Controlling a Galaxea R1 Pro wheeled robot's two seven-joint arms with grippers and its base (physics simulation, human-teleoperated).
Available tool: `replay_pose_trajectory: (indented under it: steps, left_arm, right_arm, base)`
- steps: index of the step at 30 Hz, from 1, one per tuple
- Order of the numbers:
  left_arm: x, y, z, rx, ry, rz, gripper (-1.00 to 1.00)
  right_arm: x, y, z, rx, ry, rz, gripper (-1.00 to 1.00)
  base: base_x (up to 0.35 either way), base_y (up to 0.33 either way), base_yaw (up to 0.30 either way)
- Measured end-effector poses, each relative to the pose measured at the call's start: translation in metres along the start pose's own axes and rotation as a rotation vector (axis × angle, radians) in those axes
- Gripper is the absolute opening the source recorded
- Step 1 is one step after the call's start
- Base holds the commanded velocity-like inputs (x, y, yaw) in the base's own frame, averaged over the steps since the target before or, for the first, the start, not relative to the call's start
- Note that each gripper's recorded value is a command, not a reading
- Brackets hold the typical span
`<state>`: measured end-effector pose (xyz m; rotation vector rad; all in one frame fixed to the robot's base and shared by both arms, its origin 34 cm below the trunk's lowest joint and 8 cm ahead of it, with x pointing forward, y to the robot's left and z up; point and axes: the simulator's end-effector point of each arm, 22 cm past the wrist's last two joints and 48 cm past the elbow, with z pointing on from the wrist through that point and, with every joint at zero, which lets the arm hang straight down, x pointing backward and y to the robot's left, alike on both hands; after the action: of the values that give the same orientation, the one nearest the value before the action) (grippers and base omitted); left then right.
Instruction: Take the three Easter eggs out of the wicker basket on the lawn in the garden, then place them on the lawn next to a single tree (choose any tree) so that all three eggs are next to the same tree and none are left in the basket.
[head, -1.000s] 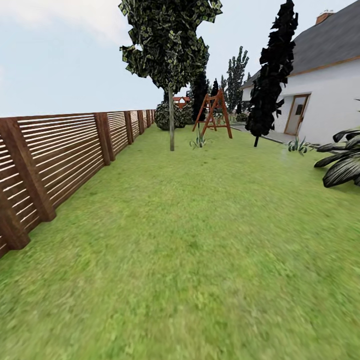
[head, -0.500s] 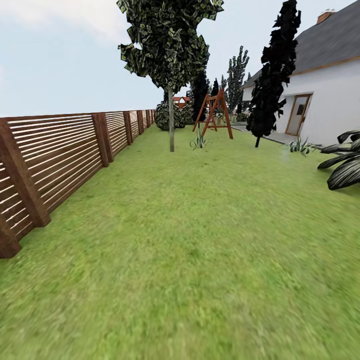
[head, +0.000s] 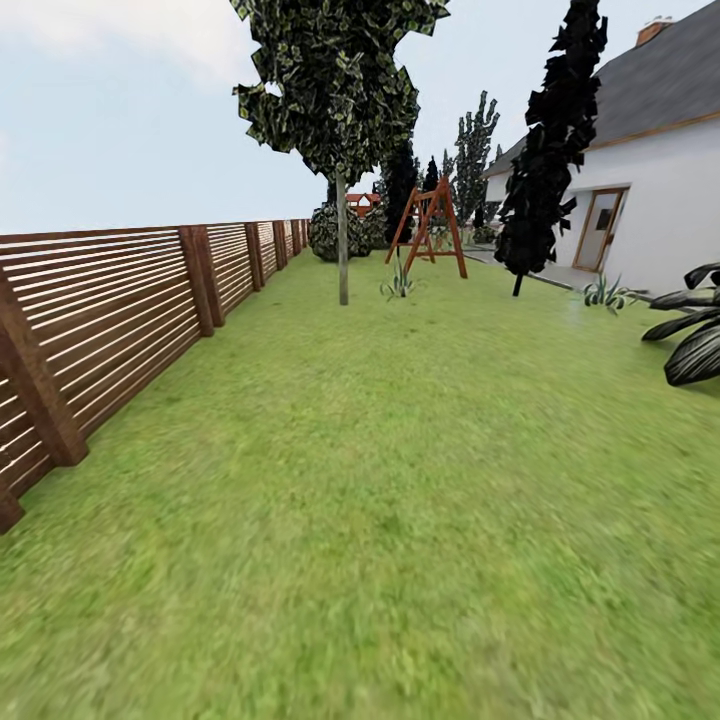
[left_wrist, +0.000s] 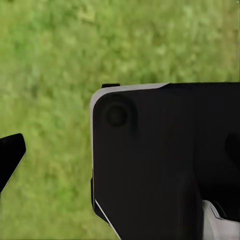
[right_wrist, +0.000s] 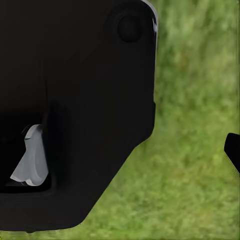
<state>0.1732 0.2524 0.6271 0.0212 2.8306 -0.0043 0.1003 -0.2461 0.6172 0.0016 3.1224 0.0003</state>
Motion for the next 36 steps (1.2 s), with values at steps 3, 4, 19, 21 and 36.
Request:
replay_pose_trajectory:
  steps: [3,4,19,21,36]
  left_arm:
    - [0.0002,0.0000,-0.0001,0.000,0.000,0.000,1.00]
    - [0.0001,0.0002,0.0000,0.000,0.000,0.000,1.00]
    - [0.0003,0.0000,-0.0001,0.000,0.000,0.000,1.00]
    - [0.0003,0.0000,-0.0001,0.000,0.000,0.000,1.00]
    - [0.0001,0.0001,-0.0001,0.000,-0.001,0.000,1.00]
  right_arm:
    - [-0.0001,0.0001,0.0000,0.000,0.000,0.000,1.00]
    - [0.0000,0.0001,0.0000,0.000,0.000,0.000,1.00]
    - [0.0000,-0.0002,0.0000,0.000,0.000,0.000,1.00]
    - [0.0000,0.0000,0.0000,0.000,0.000,0.000,1.00]
    - [0.0001,-0.0002,0.0000,0.000,0.000,0.000,1.00]
  base:
    - [0.328,0.000,0.000]
    - [0.328,0.000,0.000]
    - [0.328,0.000,0.000]
    - [0.326,0.000,0.000]
    - [0.320,0.000,0.000]
